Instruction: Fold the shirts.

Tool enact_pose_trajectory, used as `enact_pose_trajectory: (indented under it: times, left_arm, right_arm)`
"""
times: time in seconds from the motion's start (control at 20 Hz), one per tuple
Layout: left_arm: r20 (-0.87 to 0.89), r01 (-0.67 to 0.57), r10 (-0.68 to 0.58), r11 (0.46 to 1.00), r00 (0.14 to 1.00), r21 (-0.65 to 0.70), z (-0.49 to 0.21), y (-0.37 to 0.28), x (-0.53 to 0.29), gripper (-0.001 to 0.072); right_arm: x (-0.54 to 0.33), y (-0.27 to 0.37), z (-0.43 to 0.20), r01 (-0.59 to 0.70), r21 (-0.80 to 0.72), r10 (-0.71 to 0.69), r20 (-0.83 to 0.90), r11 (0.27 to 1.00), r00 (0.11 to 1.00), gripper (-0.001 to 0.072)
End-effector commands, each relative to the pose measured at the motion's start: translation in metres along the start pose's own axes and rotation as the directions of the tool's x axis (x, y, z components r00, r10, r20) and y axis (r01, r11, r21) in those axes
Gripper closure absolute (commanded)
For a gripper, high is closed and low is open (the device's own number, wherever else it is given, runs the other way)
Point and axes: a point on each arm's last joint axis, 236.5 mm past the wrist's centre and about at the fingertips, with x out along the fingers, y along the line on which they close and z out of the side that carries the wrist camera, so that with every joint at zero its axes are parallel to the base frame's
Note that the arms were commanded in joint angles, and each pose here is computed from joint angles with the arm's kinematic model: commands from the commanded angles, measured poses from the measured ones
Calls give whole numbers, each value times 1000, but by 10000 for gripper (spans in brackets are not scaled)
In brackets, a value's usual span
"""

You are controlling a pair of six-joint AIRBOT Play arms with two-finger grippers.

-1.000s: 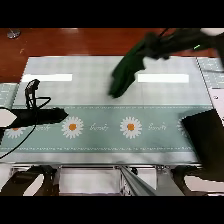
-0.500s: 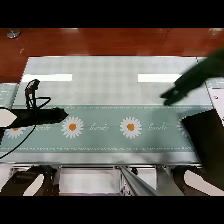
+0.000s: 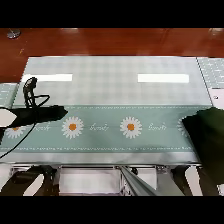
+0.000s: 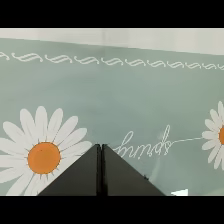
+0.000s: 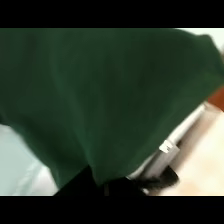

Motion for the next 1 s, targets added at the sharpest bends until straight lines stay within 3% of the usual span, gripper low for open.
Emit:
enact_pose_trajectory:
  times: [0.0,0.1,0.25,0.3,0.35,0.4,0.45,0.55,0.65,0.7,0.8,0.85,0.95]
  left_arm:
    - [16,1,-1,1000,1000,-2,4,0,0,683]
    - [16,1,-1,1000,1000,-2,4,0,0,683]
    - [48,-1,1,1000,999,5,12,0,-1,683]
    - [69,-1,-2,999,998,42,21,-3,-4,683]
    - [89,1,-7,998,996,68,32,-7,-9,684]
    - [115,5,-14,997,993,79,49,-14,-17,684]
    - [144,4,-19,994,989,106,70,-23,-28,683]
    - [191,20,-50,988,980,156,116,-50,-53,684]
    - [210,23,-68,977,975,211,154,-72,-73,684]
    - [206,13,-63,972,977,233,168,-77,-79,685]
    - [159,-26,-15,968,987,251,173,-69,-74,684]
    - [113,-54,27,967,993,247,165,-56,-63,684]
    - [14,-109,108,971,994,212,135,-20,-32,684]
  right_arm:
    - [32,-67,-51,255,185,-243,-87,949,966,634]
    - [36,-79,-51,311,214,-299,-89,926,950,81]
    - [37,-57,-8,207,180,-208,-8,962,978,83]
    - [34,-33,17,103,132,-110,46,986,993,103]
    - [24,4,47,-50,65,43,108,997,993,232]
    - [8,49,73,-216,-17,215,165,976,963,485]
    - [-21,109,96,-410,-144,432,210,901,877,686]
    - [-93,222,112,-666,-359,752,213,655,624,694]
    - [-131,314,77,-714,-535,872,96,452,480,694]
    - [-129,354,43,-682,-623,876,10,383,482,694]
    - [-88,408,-34,-559,-772,780,-138,301,610,693]
    - [-56,422,-66,-488,-826,700,-170,283,694,694]
    - [22,430,-101,-335,-877,513,-124,343,849,694]
